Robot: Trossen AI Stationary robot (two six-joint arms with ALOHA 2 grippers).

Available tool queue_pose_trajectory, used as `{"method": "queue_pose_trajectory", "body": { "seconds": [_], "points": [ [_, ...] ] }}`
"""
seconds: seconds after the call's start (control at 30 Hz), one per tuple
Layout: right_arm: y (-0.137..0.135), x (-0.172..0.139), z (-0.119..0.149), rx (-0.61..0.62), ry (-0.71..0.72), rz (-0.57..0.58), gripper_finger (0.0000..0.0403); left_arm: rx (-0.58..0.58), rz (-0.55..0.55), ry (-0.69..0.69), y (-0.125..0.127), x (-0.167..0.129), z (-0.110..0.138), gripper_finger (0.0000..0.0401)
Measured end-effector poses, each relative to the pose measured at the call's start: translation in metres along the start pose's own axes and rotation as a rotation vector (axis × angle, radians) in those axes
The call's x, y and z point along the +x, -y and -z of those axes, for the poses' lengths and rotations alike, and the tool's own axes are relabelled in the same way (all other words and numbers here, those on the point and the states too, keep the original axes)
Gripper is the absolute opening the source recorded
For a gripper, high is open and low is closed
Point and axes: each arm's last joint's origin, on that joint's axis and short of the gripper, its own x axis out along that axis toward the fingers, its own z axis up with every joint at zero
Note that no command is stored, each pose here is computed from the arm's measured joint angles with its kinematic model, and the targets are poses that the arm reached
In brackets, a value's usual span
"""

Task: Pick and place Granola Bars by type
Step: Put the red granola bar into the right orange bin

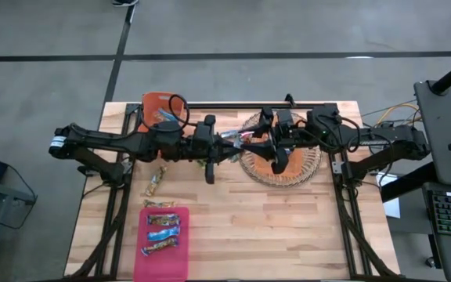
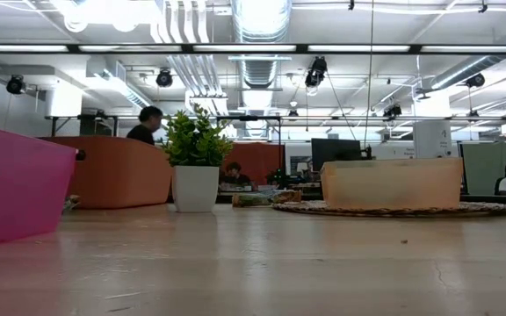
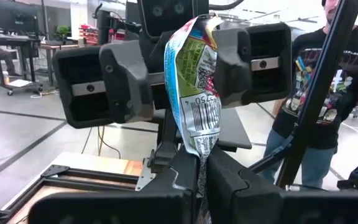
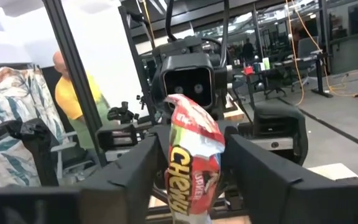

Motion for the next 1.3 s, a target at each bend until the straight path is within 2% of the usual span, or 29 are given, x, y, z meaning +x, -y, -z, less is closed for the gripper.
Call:
{"method": "queue_pose_trajectory", "body": {
  "seconds": [0.27, 0.4, 0.53, 0.63, 0.87, 1.07, 1.3],
  "points": [
    [0.000, 0.000, 0.000, -0.004, 0.001, -0.001, 0.0073, -0.001, 0.001, 0.014, 0.000, 0.000, -0.002, 0.0000],
    [0.000, 0.000, 0.000, -0.012, 0.000, -0.001, 0.0034, -0.002, 0.001, 0.015, 0.000, -0.001, -0.002, 0.0000],
    [0.000, 0.000, 0.000, -0.025, -0.001, -0.005, 0.0027, -0.003, 0.002, 0.016, 0.000, -0.001, -0.002, 0.0001],
    [0.000, 0.000, 0.000, -0.026, 0.001, -0.006, 0.0026, -0.003, 0.003, 0.019, 0.000, -0.001, -0.004, 0.0016],
    [-0.002, -0.009, -0.005, -0.042, -0.028, 0.001, 0.0024, -0.010, 0.046, 0.017, 0.002, -0.008, -0.011, 0.0109],
    [-0.001, -0.034, -0.006, -0.094, -0.180, 0.057, 0.0024, -0.004, 0.048, 0.013, 0.001, -0.022, -0.020, 0.0167],
    [0.013, -0.067, -0.003, -0.111, -0.385, 0.183, 0.0022, 0.000, 0.046, -0.020, 0.001, -0.040, -0.028, 0.0172]
  ]
}}
